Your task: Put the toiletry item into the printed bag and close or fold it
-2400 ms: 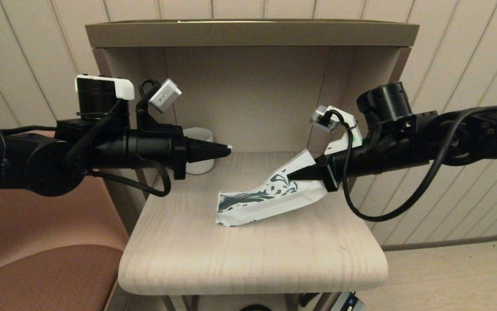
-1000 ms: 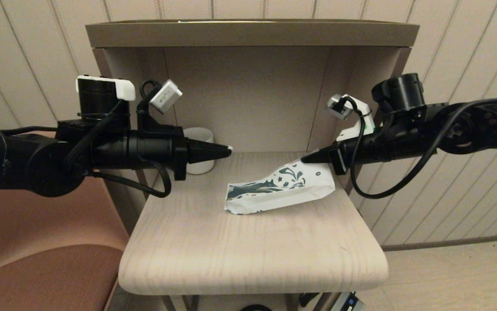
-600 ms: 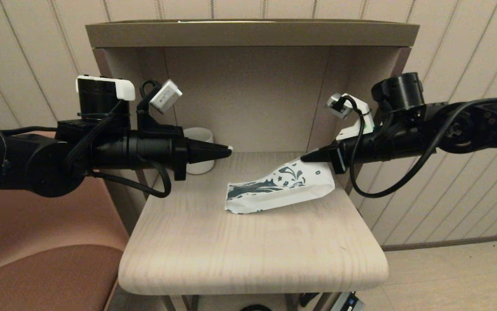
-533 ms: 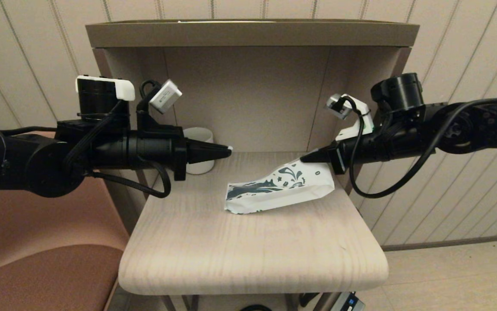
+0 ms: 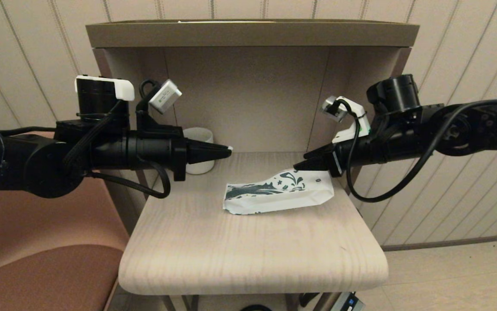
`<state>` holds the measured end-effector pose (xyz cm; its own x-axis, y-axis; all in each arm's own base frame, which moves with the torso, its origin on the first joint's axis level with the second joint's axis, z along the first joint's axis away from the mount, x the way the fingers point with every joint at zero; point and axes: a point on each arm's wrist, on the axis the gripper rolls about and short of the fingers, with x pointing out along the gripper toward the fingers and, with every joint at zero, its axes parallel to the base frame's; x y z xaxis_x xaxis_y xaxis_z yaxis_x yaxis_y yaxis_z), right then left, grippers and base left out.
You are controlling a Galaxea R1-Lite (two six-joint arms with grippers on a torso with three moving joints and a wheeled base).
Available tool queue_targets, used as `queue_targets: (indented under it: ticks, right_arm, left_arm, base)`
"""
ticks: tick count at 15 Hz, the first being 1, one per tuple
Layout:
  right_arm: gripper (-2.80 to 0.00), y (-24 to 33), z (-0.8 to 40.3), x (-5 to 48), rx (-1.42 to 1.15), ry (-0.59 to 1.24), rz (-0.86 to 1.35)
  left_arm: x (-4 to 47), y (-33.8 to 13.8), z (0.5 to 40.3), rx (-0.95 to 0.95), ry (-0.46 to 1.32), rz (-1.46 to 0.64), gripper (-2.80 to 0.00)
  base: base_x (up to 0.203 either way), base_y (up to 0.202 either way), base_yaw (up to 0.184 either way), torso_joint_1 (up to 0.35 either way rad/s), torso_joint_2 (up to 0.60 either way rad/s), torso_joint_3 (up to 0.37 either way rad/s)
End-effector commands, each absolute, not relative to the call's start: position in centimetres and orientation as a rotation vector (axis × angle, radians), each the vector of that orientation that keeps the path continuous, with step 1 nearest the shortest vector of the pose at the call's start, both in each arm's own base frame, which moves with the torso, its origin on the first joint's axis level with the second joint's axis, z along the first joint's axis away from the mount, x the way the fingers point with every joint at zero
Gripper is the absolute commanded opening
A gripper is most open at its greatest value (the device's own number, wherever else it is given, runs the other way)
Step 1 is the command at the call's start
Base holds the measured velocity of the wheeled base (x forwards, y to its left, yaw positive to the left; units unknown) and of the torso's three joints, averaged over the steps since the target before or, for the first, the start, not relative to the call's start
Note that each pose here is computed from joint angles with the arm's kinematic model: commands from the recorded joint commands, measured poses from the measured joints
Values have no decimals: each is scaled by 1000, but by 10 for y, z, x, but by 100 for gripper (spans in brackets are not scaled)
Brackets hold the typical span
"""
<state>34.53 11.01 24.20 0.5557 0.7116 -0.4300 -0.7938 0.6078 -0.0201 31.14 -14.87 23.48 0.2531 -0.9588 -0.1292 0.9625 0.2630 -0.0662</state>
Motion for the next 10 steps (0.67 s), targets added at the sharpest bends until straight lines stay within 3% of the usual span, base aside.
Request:
queue_targets:
  ticks: [1,7,10]
  right_arm:
    - [0,110,243,345,-225,398,901]
    - [0,102,258,337,-223,362,881]
    - [0,100,251,328,-221,391,885]
  left_arm:
    - [311,-149,236,29,149,-1311,-280]
    - [316,-150,231,27,162,-1308,-280]
    - [335,-158,205,10,228,-1304,-280]
  base:
    - [0,0,0,0,0,0]
    - [0,0,0,0,0,0]
    - [0,0,0,0,0,0]
